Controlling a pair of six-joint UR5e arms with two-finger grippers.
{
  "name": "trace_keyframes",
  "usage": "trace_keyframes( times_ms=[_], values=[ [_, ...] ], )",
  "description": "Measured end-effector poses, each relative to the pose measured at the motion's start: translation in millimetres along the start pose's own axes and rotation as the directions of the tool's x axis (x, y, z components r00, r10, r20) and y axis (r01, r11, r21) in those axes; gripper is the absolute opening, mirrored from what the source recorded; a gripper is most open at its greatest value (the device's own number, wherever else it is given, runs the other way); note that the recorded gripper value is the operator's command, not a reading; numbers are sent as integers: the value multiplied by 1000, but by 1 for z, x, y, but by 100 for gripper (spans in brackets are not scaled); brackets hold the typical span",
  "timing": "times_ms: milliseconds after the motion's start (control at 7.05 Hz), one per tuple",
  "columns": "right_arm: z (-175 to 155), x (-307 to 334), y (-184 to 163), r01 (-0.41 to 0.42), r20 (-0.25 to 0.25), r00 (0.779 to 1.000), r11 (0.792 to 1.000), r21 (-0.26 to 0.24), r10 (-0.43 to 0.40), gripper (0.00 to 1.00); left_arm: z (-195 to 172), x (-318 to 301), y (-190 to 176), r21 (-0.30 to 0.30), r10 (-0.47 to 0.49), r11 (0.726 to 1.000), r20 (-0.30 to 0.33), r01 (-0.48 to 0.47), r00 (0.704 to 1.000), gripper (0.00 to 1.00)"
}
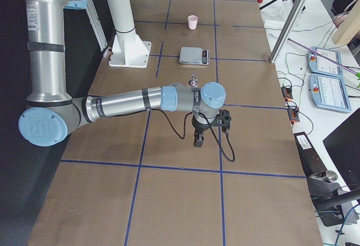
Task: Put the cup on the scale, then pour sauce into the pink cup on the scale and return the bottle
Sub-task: 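Move the left gripper toward the pink paper cup, then grasp the pink paper cup with the left gripper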
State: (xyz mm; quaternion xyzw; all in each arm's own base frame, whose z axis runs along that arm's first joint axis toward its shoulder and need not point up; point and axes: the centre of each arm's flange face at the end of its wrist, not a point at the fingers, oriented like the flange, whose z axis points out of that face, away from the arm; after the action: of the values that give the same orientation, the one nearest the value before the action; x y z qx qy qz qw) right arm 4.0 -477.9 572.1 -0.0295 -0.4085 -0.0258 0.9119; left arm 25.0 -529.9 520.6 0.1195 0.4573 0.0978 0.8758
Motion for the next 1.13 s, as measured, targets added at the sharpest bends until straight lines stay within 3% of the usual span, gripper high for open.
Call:
trace_keyframes(
  times_ms=[142,425,709,1134],
  values=[
    [3,0,-3,27,-2,1000,999,20,-27,100,16,42,-10,17,-44,999,-38,45,998,93],
    [9,0,-7,54,5,999,998,33,-54,100,68,138,-28,-9,-207,978,-79,207,975,91],
    [10,-2,-8,62,16,998,998,33,-62,100,116,213,-27,-39,-315,949,-61,314,947,91],
    [13,-4,-8,78,53,995,996,43,-80,100,162,259,-5,-67,-336,940,-21,334,942,93]
  ],
)
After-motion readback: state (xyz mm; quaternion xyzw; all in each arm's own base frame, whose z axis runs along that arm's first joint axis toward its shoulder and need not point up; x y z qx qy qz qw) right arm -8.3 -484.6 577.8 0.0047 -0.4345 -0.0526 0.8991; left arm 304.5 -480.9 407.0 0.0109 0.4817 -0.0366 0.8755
